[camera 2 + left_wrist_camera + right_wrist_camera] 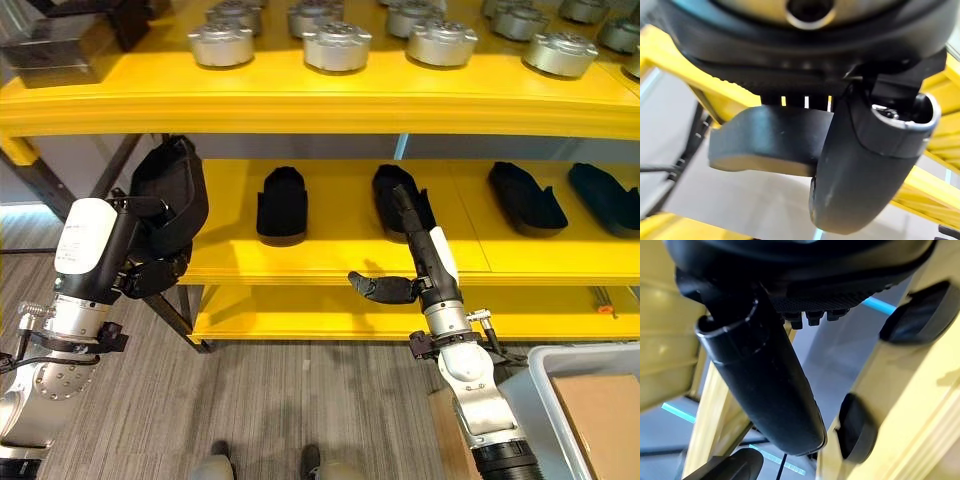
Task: Move parts from the plastic box to the shelf.
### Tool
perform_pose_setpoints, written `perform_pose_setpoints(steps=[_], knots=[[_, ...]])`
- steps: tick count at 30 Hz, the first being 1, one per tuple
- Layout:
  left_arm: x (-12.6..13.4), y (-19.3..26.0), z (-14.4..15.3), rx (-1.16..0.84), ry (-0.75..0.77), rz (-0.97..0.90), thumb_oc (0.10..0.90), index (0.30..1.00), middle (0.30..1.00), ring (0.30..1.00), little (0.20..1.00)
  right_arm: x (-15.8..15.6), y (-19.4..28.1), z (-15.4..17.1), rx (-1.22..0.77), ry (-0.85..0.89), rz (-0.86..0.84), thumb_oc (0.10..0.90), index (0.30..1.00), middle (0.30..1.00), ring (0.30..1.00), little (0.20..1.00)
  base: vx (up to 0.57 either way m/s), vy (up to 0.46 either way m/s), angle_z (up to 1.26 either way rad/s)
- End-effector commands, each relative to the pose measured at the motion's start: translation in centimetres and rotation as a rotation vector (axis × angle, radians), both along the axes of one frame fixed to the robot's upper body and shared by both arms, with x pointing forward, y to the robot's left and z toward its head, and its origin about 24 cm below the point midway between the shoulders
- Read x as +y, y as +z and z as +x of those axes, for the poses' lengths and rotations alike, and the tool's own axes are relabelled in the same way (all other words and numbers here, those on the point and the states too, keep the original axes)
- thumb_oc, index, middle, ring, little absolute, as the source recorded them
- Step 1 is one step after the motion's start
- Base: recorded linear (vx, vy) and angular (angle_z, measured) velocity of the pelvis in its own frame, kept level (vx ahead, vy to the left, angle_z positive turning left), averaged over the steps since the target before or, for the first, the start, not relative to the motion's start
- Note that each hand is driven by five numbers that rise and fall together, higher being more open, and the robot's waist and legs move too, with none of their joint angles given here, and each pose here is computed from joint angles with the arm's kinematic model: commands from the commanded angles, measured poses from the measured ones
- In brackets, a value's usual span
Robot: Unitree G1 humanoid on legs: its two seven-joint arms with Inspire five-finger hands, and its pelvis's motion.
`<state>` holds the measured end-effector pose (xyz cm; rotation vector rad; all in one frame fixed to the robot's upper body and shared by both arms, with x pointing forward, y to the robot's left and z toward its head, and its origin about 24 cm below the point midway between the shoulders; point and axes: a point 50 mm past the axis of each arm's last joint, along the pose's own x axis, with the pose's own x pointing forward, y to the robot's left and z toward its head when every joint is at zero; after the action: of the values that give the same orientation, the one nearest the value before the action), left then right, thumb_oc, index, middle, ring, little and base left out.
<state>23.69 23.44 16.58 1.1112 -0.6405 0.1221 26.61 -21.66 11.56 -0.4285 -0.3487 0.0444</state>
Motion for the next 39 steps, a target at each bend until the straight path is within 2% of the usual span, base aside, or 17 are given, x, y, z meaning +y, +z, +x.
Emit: perform_pose_setpoints(steps=[1, 15, 31, 39], knots=[[-0.8, 5.6, -0.7, -0.311, -0.070, -0.046, 0.400, 0.300, 0.300, 0.300, 0.300, 0.6, 4.4, -0.4, -0.240, 0.040, -0.006, 0.900, 1.000, 1.000, 1.000, 1.000, 0.19, 0.154, -0.16], [-1.2, 6.4, -1.0, -0.324, -0.098, 0.039, 0.400, 0.300, 0.300, 0.300, 0.300, 1.0, 2.5, -1.1, -0.172, 0.041, 0.028, 0.900, 1.000, 1.000, 1.000, 1.000, 0.12, 0.142, -0.34], [0.7, 5.4, -1.5, -0.319, 0.017, -0.038, 0.400, 0.300, 0.300, 0.300, 0.300, -0.3, 1.8, -1.4, -0.143, -0.025, 0.033, 0.900, 1.000, 1.000, 1.000, 1.000, 0.02, 0.037, -0.05], [1.3, 5.0, -0.6, -0.274, 0.058, 0.028, 0.400, 0.300, 0.300, 0.300, 0.300, -0.8, 1.8, -1.3, -0.134, -0.043, 0.022, 0.900, 1.000, 1.000, 1.000, 1.000, 0.02, 0.016, 0.07]])
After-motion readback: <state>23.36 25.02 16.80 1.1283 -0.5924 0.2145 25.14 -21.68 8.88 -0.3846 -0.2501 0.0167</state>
